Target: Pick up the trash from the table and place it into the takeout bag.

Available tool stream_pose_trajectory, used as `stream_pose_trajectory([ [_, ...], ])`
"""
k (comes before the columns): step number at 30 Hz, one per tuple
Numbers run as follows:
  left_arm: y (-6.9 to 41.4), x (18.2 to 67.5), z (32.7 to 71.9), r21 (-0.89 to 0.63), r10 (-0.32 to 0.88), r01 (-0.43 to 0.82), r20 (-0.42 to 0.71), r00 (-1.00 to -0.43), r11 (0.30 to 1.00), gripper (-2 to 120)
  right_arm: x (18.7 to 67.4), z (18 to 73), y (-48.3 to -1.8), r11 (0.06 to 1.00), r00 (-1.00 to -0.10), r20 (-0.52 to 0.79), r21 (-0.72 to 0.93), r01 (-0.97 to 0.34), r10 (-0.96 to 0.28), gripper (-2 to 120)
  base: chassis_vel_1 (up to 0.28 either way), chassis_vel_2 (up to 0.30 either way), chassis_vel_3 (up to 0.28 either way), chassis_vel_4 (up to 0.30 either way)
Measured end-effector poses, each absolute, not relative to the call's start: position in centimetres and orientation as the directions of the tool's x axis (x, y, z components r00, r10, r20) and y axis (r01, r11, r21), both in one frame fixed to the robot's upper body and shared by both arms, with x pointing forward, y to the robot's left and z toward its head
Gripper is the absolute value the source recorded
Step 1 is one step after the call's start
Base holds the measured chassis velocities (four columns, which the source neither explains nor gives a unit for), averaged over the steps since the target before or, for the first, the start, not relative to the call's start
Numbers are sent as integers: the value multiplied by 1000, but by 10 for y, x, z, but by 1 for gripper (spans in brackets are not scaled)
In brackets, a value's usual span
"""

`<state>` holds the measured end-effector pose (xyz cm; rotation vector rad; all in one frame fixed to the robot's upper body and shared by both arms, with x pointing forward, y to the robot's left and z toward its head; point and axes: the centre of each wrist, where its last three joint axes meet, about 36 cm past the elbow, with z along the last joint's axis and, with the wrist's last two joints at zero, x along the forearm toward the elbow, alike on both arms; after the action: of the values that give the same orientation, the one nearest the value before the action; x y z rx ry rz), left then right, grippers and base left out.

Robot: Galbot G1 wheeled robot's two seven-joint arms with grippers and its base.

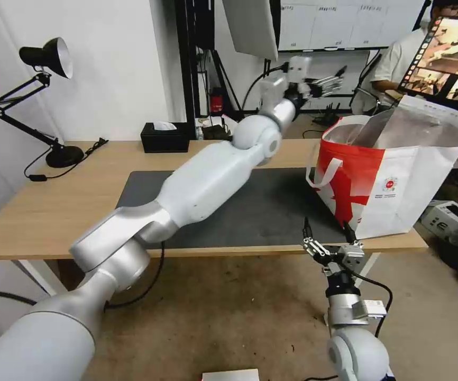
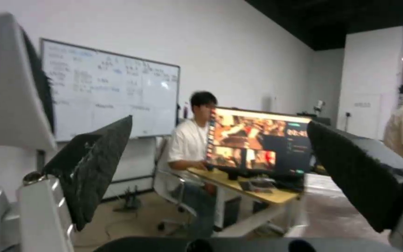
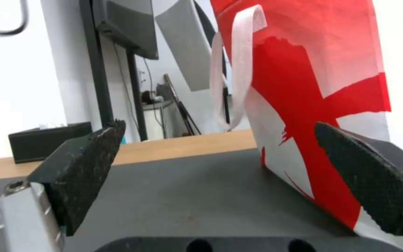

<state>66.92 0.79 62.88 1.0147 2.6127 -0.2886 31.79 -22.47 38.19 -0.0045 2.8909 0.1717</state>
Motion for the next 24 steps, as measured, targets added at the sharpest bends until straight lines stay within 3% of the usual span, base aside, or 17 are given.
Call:
stream_pose_trajectory([
  [10, 111, 667, 570, -37, 558, 623, -407, -723, 781, 100, 317, 382, -227, 994, -970, -241, 104, -22, 3, 100, 0, 0, 0, 0],
  [24, 201, 625, 511, -57, 440, 504, -411, -799, 862, 100, 318, 382, -233, 997, -970, -243, 75, -33, -14, 100, 0, 0, 0, 0],
])
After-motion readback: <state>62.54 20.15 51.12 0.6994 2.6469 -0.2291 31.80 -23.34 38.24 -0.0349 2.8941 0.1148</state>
